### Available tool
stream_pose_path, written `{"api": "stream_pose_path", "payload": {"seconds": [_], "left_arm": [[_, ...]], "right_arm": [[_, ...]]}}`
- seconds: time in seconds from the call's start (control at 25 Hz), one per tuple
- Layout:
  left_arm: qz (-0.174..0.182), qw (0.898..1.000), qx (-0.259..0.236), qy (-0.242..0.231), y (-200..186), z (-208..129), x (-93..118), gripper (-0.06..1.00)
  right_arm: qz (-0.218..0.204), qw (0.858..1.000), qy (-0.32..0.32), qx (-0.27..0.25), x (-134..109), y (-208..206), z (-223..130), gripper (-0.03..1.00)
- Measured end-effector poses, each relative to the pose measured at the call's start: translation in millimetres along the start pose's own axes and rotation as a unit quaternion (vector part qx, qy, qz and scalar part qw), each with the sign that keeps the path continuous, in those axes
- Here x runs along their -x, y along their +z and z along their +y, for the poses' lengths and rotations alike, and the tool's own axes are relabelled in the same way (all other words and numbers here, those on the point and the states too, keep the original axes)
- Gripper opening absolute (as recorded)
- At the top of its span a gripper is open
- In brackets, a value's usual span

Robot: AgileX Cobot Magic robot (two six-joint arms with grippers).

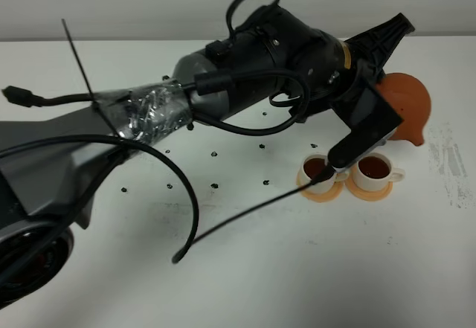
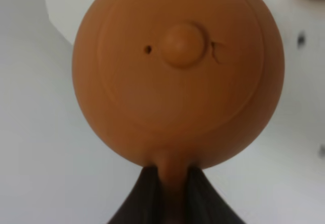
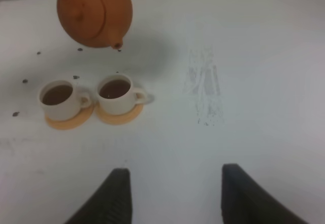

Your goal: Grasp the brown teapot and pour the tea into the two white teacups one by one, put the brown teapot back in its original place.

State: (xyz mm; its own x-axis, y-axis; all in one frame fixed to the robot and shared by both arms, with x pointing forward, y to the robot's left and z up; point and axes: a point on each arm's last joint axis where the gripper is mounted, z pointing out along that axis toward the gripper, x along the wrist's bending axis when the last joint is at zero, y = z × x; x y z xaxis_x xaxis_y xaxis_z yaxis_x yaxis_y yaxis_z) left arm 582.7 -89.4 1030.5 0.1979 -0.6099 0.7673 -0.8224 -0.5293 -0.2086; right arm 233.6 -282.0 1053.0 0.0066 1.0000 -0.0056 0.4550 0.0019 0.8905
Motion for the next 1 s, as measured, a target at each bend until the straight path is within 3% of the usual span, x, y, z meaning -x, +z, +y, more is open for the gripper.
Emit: {"api": "stream_pose_path", "payload": {"seconds": [0.12,0.24,0.56,0.76,1.0], "left_arm": [[-0.023,0.997,0.032,-0.072,-9.9,4.7,-1.4,0.13],[-0.047,0.986,0.058,-0.146,-13.6,10.9,4.6,0.13],[-0.116,0.94,0.086,-0.308,-19.6,29.4,45.6,0.13],[-0.145,0.915,0.088,-0.366,-12.1,39.0,73.2,0.13],[-0.132,0.891,0.068,-0.428,-4.4,42.2,93.8,0.13]], "right_arm": [[0.0,1.0,0.0,0.0,0.0,0.0,0.0,0.43],[0.0,1.0,0.0,0.0,0.0,0.0,0.0,0.43],[0.0,1.0,0.0,0.0,0.0,0.0,0.0,0.43],[0.0,1.0,0.0,0.0,0.0,0.0,0.0,0.43],[0.0,1.0,0.0,0.0,0.0,0.0,0.0,0.43]]}}
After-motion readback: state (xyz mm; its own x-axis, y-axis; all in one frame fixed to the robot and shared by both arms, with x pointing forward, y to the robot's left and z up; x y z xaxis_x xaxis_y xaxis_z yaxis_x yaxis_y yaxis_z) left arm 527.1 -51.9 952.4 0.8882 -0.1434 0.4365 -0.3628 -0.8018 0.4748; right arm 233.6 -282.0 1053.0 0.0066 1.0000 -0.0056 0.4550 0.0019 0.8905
